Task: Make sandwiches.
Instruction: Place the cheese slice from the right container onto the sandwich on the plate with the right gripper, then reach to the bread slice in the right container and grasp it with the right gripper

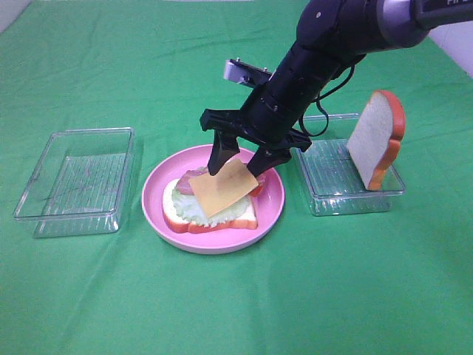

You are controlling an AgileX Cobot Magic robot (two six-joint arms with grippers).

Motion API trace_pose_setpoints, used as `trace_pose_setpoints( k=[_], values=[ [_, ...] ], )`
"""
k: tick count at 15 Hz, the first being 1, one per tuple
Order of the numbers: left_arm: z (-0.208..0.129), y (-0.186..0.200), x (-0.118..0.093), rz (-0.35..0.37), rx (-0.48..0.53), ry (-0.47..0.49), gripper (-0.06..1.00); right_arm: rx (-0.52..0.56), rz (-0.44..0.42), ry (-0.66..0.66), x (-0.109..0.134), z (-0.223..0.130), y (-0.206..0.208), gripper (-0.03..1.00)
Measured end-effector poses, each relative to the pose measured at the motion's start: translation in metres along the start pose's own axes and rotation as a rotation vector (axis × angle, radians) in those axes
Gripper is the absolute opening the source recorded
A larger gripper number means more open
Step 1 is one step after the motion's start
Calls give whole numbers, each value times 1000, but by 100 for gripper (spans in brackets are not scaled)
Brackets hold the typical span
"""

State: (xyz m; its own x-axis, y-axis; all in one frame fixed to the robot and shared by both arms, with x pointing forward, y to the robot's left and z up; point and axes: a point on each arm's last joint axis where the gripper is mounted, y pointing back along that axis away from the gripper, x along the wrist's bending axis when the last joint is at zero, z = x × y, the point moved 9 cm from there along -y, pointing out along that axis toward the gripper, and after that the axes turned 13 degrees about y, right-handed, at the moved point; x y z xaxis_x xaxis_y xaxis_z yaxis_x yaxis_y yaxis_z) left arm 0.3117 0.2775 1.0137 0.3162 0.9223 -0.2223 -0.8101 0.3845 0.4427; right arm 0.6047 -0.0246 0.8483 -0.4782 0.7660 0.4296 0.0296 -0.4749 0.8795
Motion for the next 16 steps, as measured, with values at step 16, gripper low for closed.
trace_pose_setpoints(
  k=[16],
  values=[
    [0, 0, 0, 0, 0, 0, 62, -186, -379, 87, -4, 4, 141, 73]
  ],
)
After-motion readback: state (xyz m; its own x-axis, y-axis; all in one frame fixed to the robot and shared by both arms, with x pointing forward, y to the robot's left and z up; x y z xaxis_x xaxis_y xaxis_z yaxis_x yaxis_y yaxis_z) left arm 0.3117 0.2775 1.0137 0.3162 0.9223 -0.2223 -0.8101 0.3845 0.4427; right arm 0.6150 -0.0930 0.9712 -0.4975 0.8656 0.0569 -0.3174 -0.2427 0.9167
